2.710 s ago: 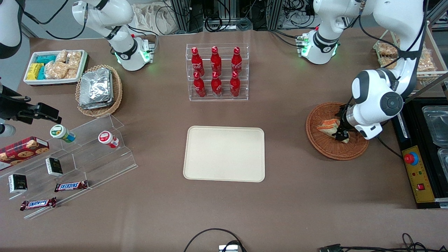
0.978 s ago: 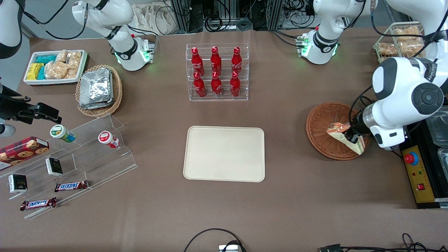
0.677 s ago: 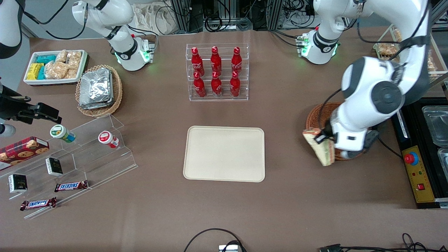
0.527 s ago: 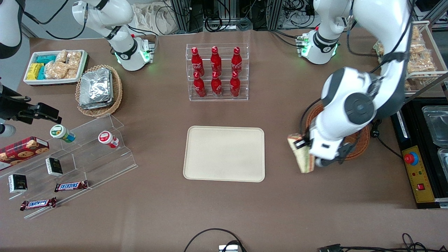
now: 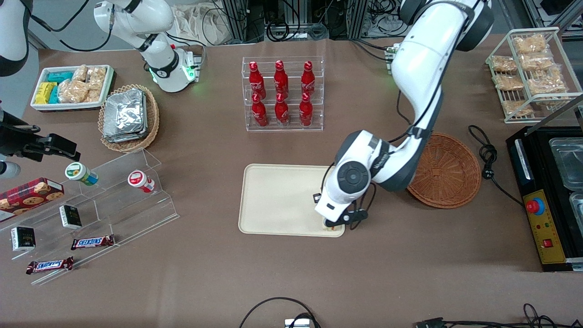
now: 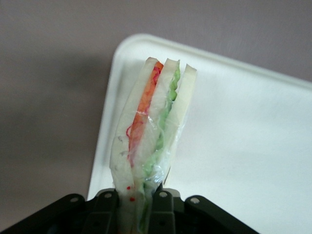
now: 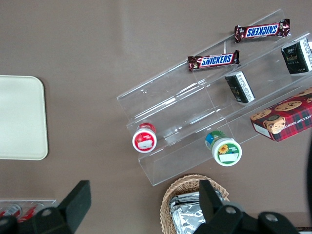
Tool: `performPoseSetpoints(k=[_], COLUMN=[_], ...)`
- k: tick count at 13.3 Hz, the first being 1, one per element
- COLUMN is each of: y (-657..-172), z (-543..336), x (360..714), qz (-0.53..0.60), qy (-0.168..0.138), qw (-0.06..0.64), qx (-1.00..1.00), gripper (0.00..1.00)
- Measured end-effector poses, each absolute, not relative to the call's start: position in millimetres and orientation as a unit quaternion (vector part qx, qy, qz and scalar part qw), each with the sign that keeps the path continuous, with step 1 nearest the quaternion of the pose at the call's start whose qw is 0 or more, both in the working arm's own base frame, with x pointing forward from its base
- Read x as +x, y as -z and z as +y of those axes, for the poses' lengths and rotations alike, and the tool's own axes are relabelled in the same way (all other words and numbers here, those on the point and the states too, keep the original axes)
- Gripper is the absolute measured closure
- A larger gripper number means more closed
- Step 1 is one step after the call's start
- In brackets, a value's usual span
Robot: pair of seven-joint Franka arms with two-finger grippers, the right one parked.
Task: Place sandwich from basket to tray
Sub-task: 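Lower the sandwich onto the tray and open the left gripper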
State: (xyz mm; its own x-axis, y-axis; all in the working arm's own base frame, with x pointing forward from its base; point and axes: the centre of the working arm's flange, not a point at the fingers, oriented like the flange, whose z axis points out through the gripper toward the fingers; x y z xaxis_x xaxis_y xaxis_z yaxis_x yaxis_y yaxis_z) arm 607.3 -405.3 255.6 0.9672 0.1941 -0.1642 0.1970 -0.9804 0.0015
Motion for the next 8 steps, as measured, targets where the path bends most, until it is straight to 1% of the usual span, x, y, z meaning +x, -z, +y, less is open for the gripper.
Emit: performPoseSetpoints(k=[2,5,6,8], y=[-229.2,-225.1,-225.3,-230.2], z=[-411.6,-419.1,-421.0,-419.6], x=[595.9,583.9,580.8,582.2], qz=[0.077,0.060,0.057,0.058], qy=[0.100,0.114,0.118,0.116], qw=[-0.004,-0.019,-0.023,-0.024], qx=[0.992,0.991,0.991,0.991], gripper=[0.80,0.80,0.73,0.51])
